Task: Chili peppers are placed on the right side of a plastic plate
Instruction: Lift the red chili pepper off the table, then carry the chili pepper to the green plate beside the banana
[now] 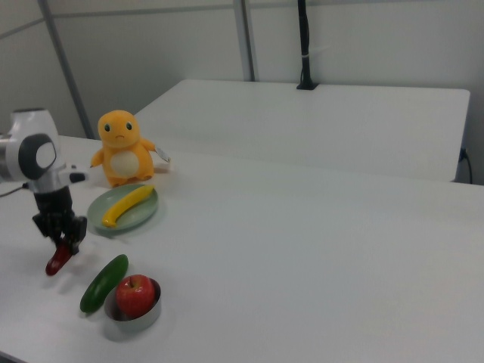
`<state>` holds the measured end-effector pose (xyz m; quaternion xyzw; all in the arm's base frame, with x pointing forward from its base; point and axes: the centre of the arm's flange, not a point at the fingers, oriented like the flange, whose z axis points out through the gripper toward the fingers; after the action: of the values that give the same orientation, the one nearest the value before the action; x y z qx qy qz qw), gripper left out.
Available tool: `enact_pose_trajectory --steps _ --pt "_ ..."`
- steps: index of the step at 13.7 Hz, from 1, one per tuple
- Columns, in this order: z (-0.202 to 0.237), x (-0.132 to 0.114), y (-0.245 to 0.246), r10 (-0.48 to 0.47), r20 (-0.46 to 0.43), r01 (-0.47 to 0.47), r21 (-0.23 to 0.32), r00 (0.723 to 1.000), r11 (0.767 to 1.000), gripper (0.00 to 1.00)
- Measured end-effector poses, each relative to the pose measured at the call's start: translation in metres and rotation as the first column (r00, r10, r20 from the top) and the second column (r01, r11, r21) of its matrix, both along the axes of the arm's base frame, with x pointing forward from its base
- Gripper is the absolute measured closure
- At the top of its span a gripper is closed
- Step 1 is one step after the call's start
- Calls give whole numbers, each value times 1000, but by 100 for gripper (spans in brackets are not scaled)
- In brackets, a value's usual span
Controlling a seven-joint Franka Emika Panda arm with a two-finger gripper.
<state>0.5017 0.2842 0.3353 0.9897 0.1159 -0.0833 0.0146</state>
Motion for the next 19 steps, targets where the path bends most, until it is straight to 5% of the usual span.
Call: enact_pose_trajectory --steps 7,11,19 --pt "116 96 -91 -185 286 163 98 940 982 60" --pt "89 135 -121 -224 423 181 140 878 973 60" --pt "32 159 -112 -183 426 149 112 886 982 60"
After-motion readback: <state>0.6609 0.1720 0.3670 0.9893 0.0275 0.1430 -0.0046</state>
